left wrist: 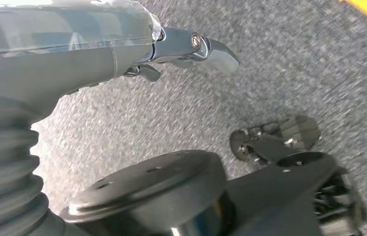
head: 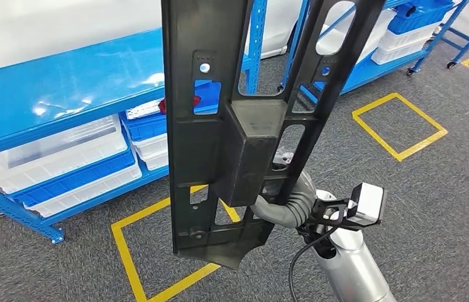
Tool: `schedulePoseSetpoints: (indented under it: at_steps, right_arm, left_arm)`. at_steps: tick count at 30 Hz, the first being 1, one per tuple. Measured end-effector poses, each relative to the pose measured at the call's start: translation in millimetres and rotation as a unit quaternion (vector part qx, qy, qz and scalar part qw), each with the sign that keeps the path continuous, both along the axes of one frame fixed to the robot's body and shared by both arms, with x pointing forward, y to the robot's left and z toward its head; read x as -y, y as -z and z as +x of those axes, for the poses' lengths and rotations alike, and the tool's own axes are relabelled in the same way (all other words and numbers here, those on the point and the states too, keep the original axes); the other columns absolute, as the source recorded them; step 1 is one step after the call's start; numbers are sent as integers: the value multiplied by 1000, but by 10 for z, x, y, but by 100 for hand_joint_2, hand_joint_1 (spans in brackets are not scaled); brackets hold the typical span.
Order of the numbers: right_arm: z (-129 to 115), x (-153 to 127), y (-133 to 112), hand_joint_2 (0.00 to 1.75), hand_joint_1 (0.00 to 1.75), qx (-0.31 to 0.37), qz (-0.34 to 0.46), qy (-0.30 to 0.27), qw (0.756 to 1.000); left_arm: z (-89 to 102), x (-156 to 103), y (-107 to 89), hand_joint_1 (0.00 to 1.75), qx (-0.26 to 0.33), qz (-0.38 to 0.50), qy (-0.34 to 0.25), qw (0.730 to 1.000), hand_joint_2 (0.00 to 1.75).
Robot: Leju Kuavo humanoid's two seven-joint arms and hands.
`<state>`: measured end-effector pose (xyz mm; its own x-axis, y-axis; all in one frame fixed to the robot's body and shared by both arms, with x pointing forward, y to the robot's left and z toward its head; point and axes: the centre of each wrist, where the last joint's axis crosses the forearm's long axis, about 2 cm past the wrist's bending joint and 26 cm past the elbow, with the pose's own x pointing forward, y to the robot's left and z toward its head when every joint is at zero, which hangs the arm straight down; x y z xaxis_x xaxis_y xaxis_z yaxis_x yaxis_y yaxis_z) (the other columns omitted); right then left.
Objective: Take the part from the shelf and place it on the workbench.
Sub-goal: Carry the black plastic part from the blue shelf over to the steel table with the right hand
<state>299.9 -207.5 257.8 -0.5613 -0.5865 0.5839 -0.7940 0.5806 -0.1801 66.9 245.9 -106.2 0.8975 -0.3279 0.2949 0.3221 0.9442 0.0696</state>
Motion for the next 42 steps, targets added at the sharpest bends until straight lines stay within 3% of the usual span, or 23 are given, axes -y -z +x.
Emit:
schedulePoseSetpoints:
  at_steps: [42]
  right_arm:
    - [-12,52,-4,175,171,2,0,-1,1000]
  left_arm:
    - [50,17,-10,0,6,-1,0,1000,175]
